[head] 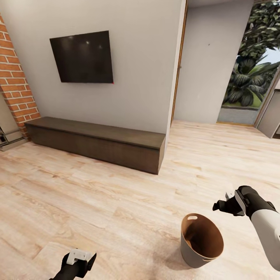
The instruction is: Put the three can of soda from the living room inside the tash can in the kitchen.
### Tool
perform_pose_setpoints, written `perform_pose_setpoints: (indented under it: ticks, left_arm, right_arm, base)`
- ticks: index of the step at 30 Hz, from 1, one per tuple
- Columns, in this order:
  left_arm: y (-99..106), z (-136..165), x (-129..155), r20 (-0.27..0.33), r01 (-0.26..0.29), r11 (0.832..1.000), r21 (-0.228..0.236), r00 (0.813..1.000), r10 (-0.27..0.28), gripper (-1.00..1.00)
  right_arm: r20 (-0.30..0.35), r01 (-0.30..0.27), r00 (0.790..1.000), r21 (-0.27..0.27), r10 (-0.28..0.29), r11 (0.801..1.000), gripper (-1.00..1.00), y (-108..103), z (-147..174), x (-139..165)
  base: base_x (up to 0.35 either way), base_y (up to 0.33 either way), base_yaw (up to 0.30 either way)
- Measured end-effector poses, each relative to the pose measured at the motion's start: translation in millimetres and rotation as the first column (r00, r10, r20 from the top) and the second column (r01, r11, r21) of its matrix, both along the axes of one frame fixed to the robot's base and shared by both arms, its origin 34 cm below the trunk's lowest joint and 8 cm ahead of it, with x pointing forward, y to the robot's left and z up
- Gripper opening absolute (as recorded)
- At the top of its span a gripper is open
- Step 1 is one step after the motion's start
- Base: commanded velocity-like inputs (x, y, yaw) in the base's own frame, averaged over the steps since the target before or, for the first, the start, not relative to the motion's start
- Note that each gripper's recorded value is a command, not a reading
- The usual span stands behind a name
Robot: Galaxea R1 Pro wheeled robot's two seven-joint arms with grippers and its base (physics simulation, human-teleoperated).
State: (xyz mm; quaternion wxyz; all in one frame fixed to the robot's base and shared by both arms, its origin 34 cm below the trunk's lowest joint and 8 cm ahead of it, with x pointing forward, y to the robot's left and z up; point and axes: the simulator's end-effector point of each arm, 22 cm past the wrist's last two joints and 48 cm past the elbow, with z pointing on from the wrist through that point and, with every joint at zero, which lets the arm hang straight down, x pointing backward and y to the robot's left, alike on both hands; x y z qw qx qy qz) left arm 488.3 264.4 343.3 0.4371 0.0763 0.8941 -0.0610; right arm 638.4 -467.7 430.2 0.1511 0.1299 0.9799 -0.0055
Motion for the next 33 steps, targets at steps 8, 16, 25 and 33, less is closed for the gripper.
perform_pose_setpoints:
  ticks: [8,16,25,33]
  left_arm:
    - [0.2,-16.5,-5.2,-0.012,-0.001,1.0,0.001,1.0,0.001,1.0]
    - [0.1,-30.6,-11.6,-0.045,0.0,1.0,0.001,0.999,0.0,1.0]
    - [-0.1,-45.9,-19.3,-0.081,0.0,1.0,0.0,0.997,0.0,1.0]
    - [0.0,-59.6,-26.6,-0.115,0.0,1.0,0.0,0.993,0.0,1.0]
  right_arm:
    - [-0.011,0.001,1.0,-0.001,-0.001,1.0,1.0,-0.8,-18.6,-4.4]
    - [-0.023,-0.006,1.0,-0.008,0.006,1.0,1.0,-1.6,-37.0,-3.8]
    - [-0.058,-0.007,0.998,-0.011,0.006,1.0,1.0,-2.4,-58.5,-8.3]
    - [-0.09,-0.008,0.996,-0.01,0.007,1.0,1.0,-2.2,-77.4,-12.9]
  base:
    - [0.0,0.0,0.0]
    - [0.0,0.0,0.0]
    - [0.0,0.0,0.0]
    - [0.0,0.0,0.0]
